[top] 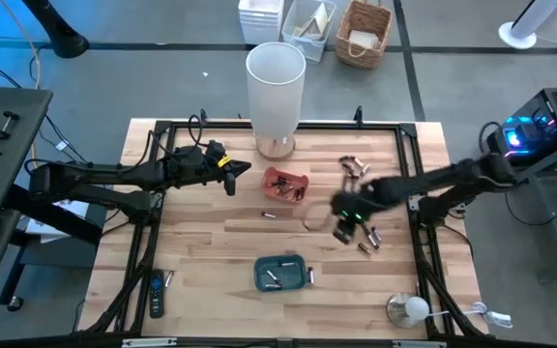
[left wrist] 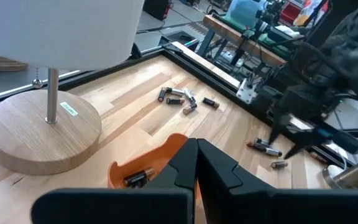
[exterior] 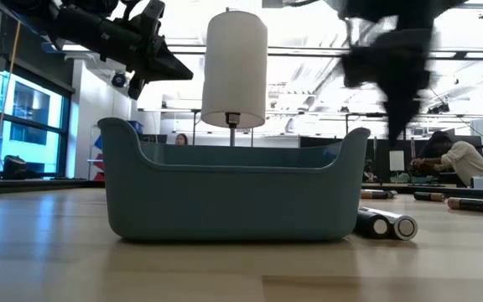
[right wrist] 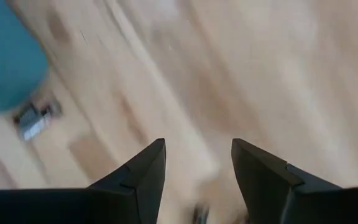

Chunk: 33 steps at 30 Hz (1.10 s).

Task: Sort batteries
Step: Put the black battery into the blue bin

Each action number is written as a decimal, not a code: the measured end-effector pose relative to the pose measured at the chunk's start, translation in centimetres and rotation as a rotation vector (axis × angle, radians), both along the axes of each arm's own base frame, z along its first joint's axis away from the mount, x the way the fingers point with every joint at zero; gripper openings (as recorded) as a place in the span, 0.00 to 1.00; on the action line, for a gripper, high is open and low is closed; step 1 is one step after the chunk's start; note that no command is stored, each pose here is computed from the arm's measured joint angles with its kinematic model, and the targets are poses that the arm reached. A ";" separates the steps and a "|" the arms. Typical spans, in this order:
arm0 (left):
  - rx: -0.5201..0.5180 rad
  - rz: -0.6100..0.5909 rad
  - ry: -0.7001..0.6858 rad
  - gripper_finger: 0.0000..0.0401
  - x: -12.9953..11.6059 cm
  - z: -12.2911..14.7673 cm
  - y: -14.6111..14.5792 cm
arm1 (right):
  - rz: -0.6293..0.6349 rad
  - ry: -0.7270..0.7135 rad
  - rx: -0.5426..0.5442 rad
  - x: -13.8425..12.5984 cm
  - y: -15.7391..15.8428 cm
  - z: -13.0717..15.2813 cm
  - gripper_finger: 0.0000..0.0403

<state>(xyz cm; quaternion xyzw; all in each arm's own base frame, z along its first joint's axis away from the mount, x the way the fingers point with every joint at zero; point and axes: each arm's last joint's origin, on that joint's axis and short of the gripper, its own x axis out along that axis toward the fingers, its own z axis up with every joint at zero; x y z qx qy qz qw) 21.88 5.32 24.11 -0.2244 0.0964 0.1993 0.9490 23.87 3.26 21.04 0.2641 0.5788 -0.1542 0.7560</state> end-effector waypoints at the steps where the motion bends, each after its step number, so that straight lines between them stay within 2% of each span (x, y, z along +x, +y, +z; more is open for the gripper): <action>1: 0.000 0.000 0.000 0.00 0.0 0.0 0.0 | -0.035 -0.006 0.024 -1.0 0.8 -0.2 0.45; 4: 0.003 0.008 0.001 0.00 0.0 0.0 0.0 | -0.100 -0.017 0.060 -3.5 2.7 -0.9 0.45; 8: 0.010 0.011 0.004 0.00 0.0 0.0 0.0 | -0.122 0.009 0.065 -4.8 4.2 -2.5 0.45; 18: 0.011 0.015 0.005 0.00 0.0 0.0 0.0 | -0.035 0.179 -0.009 -4.8 6.5 -5.9 0.45; 23: 0.013 0.027 0.007 0.00 0.0 0.0 0.1 | -0.041 0.265 -0.057 -4.4 6.7 -7.8 0.44; 26: -0.001 0.043 0.001 0.00 0.0 0.0 0.1 | -0.041 0.273 -0.062 -4.1 6.8 -8.3 0.35; 29: -0.005 0.046 -0.001 0.00 0.0 0.0 0.1 | -0.017 0.248 -0.050 -3.6 7.1 -7.7 0.12; 31: -0.005 0.046 -0.001 0.00 0.0 0.0 0.1 | 0.024 0.215 -0.055 -3.0 7.2 -6.7 0.09; 33: -0.005 0.046 -0.001 0.00 0.0 0.0 0.1 | 0.049 0.101 -0.040 -1.5 7.2 -4.6 0.09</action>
